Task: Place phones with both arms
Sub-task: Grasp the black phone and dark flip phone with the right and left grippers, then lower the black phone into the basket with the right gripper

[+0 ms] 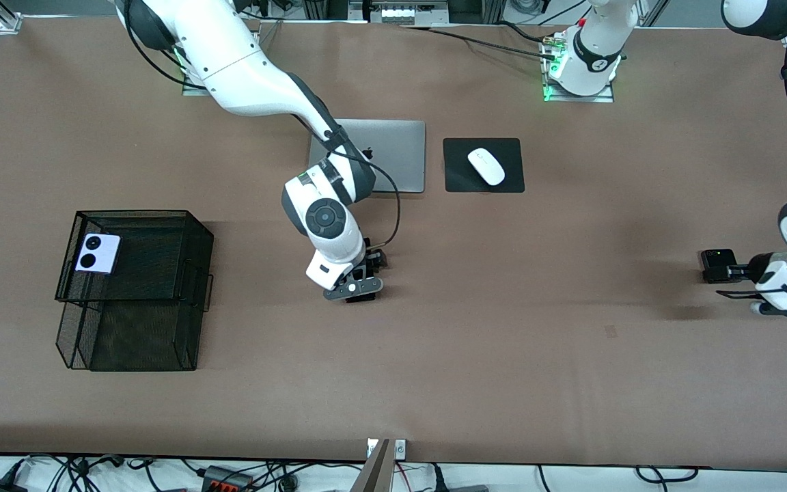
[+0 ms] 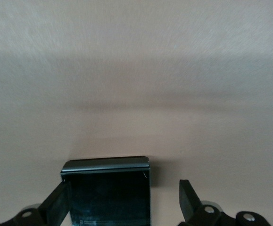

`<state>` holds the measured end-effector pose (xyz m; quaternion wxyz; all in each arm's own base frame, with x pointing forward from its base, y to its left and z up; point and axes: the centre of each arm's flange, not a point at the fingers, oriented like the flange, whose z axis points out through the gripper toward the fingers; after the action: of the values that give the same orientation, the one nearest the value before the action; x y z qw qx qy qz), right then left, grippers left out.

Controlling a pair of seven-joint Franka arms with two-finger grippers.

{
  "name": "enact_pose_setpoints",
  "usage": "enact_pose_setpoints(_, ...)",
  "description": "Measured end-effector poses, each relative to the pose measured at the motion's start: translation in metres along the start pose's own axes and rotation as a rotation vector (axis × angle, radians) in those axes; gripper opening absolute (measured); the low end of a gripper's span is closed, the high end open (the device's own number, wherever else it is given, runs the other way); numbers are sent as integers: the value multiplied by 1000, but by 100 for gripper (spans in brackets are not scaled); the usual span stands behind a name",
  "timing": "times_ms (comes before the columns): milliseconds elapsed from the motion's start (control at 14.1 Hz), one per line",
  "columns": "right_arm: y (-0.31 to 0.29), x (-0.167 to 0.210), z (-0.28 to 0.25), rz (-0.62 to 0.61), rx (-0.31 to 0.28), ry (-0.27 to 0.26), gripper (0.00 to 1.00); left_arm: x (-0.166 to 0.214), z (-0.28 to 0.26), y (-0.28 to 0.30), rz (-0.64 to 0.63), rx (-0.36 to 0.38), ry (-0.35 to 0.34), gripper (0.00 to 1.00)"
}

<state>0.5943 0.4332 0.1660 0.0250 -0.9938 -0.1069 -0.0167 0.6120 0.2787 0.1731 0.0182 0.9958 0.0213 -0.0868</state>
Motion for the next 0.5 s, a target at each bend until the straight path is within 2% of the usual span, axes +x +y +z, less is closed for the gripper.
enact_pose_setpoints(425, -3, -1, 0, -6, -2, 1, 100, -22, -13, 1, -11, 22, -7, 100)
enact_pose_setpoints(496, -2, -1, -1, -6, -4, 2, 90, -23, -13, 0, -14, 24, -8, 100)
